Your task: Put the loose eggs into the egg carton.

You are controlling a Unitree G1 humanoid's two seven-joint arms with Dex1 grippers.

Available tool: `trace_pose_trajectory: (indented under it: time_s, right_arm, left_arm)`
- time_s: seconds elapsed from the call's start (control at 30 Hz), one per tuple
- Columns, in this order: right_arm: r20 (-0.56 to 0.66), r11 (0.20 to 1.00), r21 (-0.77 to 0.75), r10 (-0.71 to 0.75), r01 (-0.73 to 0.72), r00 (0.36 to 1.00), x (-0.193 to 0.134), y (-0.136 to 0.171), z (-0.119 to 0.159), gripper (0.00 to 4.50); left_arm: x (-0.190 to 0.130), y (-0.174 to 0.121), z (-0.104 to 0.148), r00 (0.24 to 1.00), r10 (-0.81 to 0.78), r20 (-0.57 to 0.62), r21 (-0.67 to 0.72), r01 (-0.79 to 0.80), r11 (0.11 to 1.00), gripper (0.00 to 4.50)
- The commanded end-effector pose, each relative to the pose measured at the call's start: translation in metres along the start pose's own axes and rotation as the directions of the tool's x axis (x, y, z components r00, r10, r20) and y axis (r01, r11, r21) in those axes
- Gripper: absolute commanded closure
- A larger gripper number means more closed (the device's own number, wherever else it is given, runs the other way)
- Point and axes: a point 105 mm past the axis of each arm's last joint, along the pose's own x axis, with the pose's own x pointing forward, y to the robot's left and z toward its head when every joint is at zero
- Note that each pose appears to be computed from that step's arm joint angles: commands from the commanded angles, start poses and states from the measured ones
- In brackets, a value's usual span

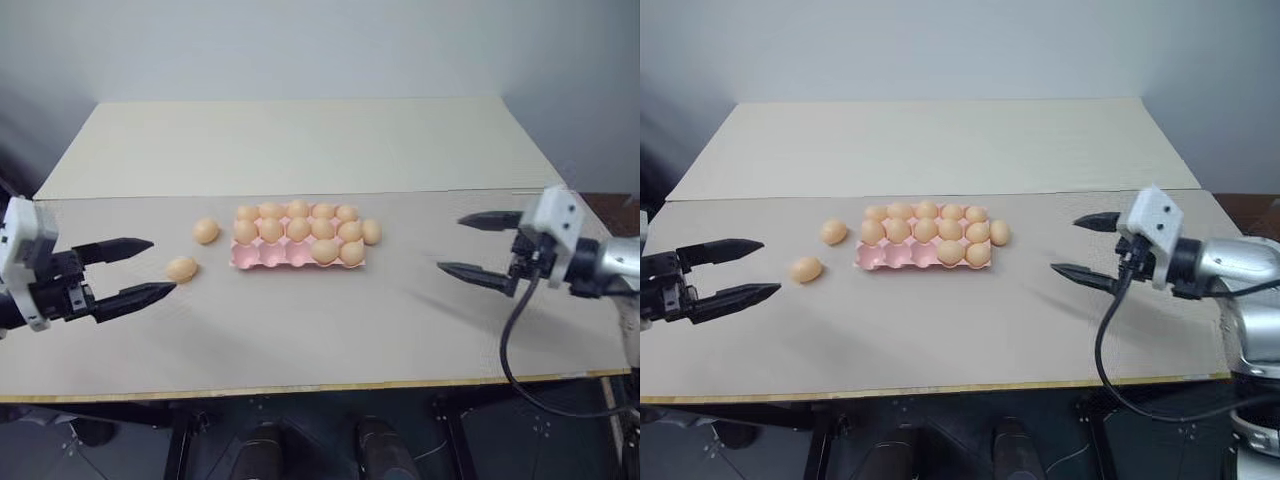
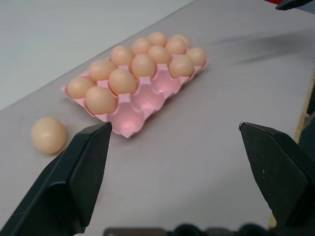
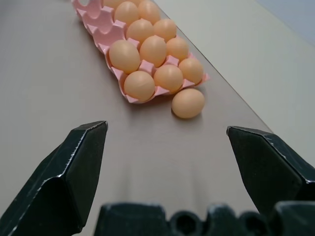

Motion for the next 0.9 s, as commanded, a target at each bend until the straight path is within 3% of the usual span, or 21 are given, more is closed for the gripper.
trace_pose_trajectory:
  time_s: [0.03, 0.27, 0.57, 0.9]
  right_arm:
    - [0.036, 0.999, -0.030, -0.024, 0.025, 0.999, -0.001, 0.000, 0.012, 0.03]
    - [0.043, 0.997, -0.077, -0.013, 0.016, 0.999, 0.018, -0.012, 0.014, 0.03]
    - [-0.068, 0.973, -0.231, 0.013, -0.028, 0.998, 0.099, -0.043, -0.019, 0.03]
    - [-0.129, 0.961, -0.268, 0.032, -0.066, 0.991, 0.148, -0.047, -0.038, 0.03]
  left_arm:
    - [-0.005, 0.000, 0.010, 1.000, 0.007, 0.019, 0.033, -0.008, 0.999, 0.00]
    - [-0.001, 0.001, 0.014, 1.000, -0.001, 0.027, 0.046, 0.000, 0.999, 0.00]
    - [0.006, -0.005, 0.023, 0.999, -0.027, 0.046, 0.095, 0.023, 0.995, 0.00]
    - [0.002, -0.010, 0.027, 0.999, -0.017, 0.045, 0.119, 0.012, 0.993, 0.00]
